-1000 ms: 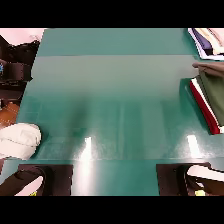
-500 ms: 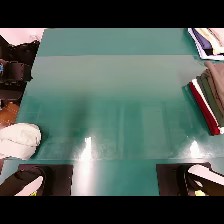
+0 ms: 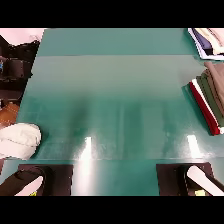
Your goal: Fold the shirts.
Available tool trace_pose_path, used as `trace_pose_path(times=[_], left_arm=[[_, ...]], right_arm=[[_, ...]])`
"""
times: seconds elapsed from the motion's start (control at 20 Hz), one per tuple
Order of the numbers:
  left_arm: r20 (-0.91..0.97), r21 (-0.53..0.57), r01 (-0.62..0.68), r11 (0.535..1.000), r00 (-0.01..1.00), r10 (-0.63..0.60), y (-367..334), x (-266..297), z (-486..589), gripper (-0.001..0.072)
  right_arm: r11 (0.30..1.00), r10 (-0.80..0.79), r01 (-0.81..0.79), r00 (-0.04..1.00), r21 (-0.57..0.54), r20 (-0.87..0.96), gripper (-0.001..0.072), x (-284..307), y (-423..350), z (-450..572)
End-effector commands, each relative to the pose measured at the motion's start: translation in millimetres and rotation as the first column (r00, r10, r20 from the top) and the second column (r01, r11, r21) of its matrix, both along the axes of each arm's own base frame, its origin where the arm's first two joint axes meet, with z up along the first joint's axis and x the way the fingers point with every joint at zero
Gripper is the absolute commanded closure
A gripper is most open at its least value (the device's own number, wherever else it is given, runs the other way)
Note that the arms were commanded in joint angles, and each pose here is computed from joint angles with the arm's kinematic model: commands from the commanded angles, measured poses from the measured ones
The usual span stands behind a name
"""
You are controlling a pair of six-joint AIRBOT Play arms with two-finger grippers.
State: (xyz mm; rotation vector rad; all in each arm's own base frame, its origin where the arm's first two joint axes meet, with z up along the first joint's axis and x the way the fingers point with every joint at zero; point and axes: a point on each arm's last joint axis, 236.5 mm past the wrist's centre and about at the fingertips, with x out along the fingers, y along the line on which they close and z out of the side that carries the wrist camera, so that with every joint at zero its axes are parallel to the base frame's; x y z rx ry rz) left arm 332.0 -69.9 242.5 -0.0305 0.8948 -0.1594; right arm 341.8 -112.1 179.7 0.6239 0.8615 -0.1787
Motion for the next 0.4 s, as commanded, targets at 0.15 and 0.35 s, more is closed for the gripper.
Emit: trace_pose_path(times=[0.15, 0.35], left_arm=[[0.066, -0.013, -0.002, 1.000, 0.998, 0.003, -1.9, 12.0, 10.3, 0.0676], [0.075, -0.015, -0.002, 1.000, 0.997, 0.004, -2.2, 13.7, 11.9, 0.0676]], right_arm=[[0.926, 0.378, -0.375, 0.921, -0.048, 0.094, 0.0691, 11.0, 144.8, 29.4], [0.875, 0.484, -0.482, 0.870, -0.049, 0.095, 0.0691, 4.9, 186.4, 29.7]])
